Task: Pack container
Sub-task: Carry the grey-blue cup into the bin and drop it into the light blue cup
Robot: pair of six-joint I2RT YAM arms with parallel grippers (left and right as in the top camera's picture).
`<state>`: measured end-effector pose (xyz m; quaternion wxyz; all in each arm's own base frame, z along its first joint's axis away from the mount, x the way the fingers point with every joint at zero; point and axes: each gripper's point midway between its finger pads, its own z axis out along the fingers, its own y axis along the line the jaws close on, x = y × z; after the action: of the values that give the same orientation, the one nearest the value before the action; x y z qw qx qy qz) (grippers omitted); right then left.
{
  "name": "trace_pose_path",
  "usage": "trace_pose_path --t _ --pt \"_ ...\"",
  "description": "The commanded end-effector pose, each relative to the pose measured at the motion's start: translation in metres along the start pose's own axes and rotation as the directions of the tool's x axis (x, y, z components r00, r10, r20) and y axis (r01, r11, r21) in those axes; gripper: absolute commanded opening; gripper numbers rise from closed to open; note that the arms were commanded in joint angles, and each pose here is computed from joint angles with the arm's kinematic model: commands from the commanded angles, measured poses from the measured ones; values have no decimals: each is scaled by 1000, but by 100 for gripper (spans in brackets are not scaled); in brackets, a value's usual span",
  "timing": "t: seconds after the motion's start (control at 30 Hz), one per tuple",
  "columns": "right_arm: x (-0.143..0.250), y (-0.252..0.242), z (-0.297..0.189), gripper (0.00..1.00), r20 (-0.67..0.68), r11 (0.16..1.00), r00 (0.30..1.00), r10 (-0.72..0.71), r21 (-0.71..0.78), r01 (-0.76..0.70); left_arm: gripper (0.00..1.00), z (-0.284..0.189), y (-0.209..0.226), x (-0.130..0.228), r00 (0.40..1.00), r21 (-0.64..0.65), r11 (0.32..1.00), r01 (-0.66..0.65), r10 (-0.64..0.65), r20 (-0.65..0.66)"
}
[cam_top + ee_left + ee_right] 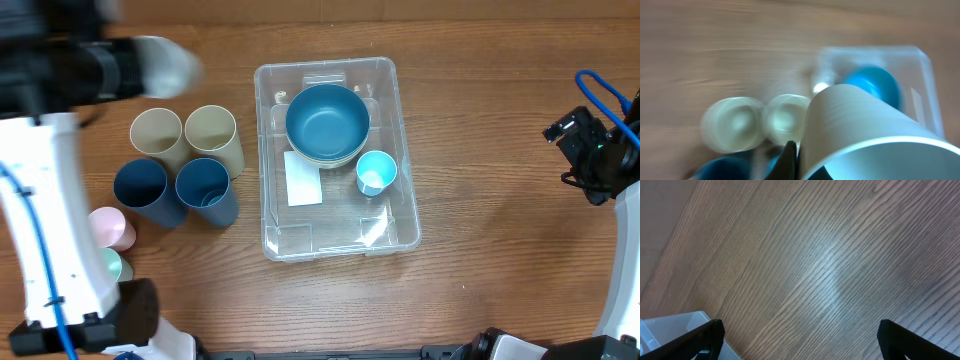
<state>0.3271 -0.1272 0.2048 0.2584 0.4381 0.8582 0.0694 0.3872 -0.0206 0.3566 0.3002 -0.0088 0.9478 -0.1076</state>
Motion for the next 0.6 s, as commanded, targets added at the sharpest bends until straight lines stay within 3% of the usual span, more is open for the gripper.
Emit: trace_pose_path --t 0.0,0.3,0.57 --pt "-3 1 -2 100 10 1000 1000 9 -6 -9 4 24 -86 22 969 112 966 -233 241 -63" --pt "-3 1 -2 100 10 1000 1000 9 -6 -9 5 116 -207 80 830 247 843 -478 526 -188" --pt "-3 1 -2 100 10 1000 1000 9 -6 -9 4 195 -239 128 745 294 805 -515 591 -311"
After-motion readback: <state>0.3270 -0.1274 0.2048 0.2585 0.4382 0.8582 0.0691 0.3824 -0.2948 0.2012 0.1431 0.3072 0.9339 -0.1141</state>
